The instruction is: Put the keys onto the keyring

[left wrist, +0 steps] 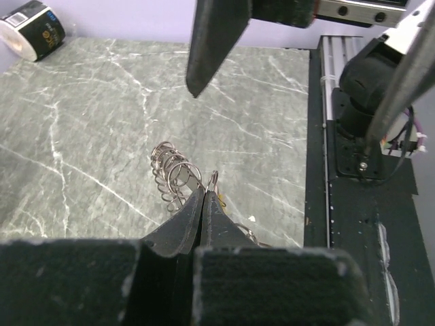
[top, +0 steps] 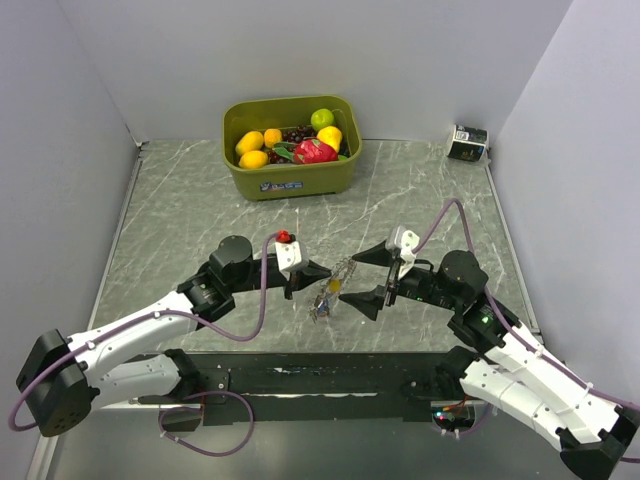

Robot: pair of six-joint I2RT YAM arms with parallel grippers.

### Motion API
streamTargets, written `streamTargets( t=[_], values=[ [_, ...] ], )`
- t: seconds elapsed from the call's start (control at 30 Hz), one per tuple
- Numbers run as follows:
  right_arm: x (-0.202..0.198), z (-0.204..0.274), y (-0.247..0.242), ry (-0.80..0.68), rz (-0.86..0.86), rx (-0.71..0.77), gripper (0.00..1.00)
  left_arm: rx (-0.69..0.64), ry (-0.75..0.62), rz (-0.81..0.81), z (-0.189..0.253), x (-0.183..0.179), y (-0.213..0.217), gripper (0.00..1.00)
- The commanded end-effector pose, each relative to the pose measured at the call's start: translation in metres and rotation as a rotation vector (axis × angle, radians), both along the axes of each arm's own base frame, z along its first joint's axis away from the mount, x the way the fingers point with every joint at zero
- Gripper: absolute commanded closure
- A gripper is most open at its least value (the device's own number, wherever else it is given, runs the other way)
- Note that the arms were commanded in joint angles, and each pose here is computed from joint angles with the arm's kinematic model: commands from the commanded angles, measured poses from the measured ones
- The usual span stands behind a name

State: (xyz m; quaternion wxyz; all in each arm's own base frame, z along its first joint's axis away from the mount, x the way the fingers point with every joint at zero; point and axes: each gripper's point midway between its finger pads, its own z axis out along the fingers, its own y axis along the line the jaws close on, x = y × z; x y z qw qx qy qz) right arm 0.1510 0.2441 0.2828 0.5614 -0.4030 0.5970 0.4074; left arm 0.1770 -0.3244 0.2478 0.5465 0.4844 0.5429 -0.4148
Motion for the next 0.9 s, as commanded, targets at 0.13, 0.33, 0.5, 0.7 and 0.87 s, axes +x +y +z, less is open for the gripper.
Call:
streamTargets(
  t=[0.13,0.33,0.5,0.7,0.87],
  values=[
    [0.005,0.015,-0.002,-0.043,-0.029,0.037,0.00,-0.085,-0.084,0.028,0.041,0.014,-0.008,0.99],
    [0.009,0.011,-0.005,-0.037,-0.061,0.028,0.00,-0.099,-0.076,0.021,0.039,0.019,-0.013,0.99],
    [0.011,0.008,-0.005,-0.032,-0.073,0.027,0.00,-0.130,-0.061,0.025,0.040,0.025,-0.019,0.99],
    [0.014,0.013,-0.011,-0.042,-0.115,0.036,0.00,-0.179,-0.016,-0.003,0.039,0.033,-0.037,0.99],
    [0.014,0.022,-0.018,-0.054,-0.146,0.051,0.00,-0.231,-0.001,-0.025,0.040,0.044,-0.054,0.99]
  ],
)
